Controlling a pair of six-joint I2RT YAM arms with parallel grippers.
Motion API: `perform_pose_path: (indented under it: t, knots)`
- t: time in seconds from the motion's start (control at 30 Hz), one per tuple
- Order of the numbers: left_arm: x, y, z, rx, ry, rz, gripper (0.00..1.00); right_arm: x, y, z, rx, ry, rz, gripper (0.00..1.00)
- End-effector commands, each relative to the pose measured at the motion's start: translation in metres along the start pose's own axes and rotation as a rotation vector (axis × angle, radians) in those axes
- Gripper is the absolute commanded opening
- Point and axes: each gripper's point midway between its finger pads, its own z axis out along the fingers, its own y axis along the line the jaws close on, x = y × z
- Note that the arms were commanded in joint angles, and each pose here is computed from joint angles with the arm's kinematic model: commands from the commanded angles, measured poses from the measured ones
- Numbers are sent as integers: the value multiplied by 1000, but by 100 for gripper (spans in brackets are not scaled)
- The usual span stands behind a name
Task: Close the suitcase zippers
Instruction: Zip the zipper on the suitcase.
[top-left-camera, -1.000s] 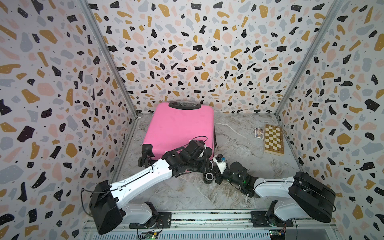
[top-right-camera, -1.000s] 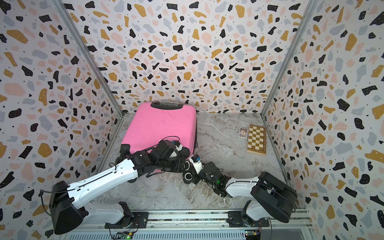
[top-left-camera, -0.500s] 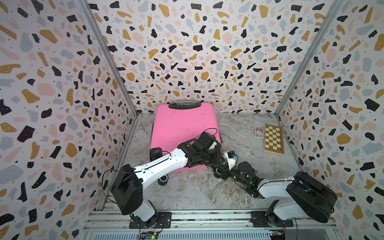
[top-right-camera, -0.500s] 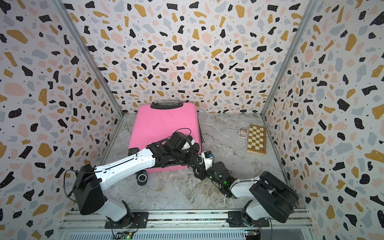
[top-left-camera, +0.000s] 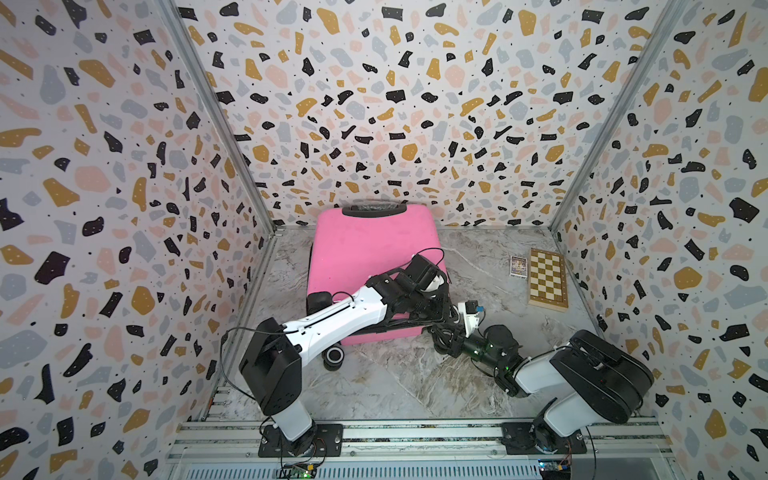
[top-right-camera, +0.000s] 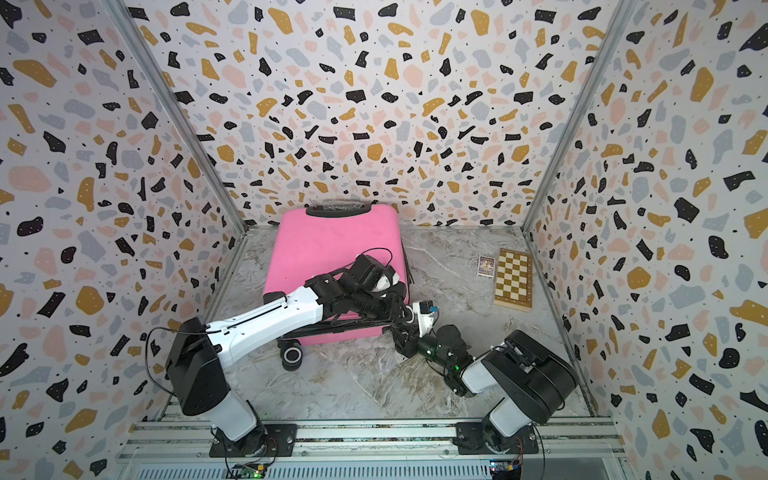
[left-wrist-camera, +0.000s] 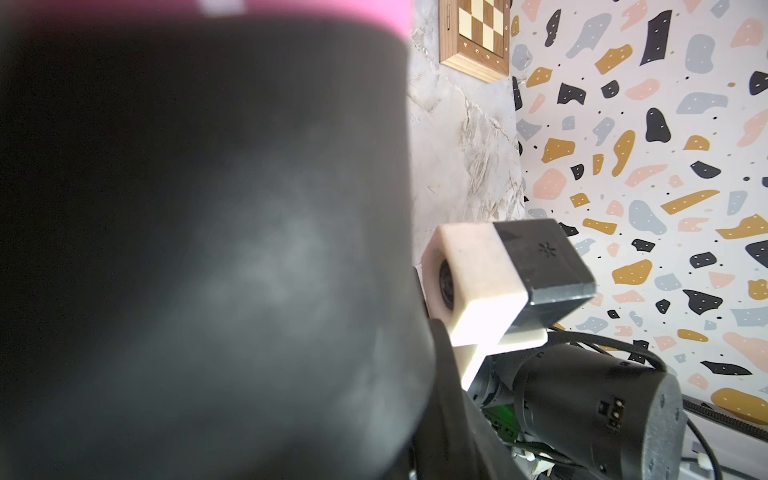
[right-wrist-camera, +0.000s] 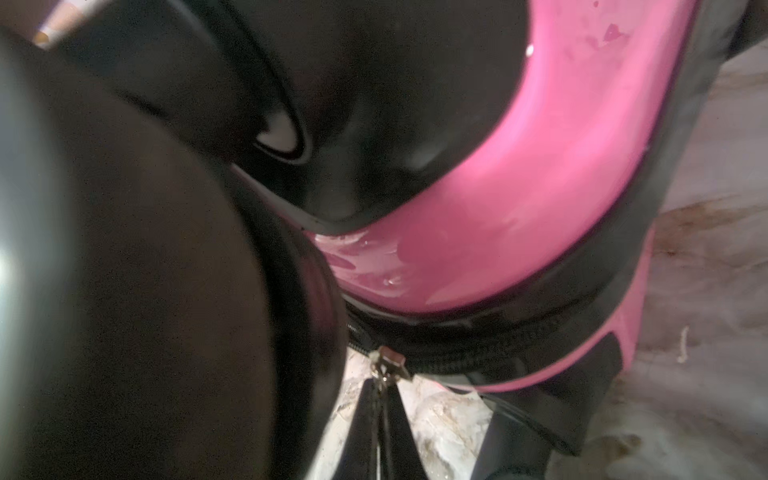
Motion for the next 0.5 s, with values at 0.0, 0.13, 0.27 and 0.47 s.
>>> perform_pose_path:
  t: [0.0, 0.13, 0.27, 0.47]
  knots:
    - [-67, -78, -27, 213, -287, 377, 22, -6, 73, -4, -325, 22, -78, 0]
    - [-49, -65, -40, 138, -239, 425, 77, -10, 37, -1, -138, 32, -94, 0]
    - [-26, -51, -70, 39, -191, 508, 94, -19, 12, -1, -30, 55, -126, 0]
    - [-8, 24, -148, -381, -307, 501, 100, -34, -13, -3, 21, 57, -111, 0]
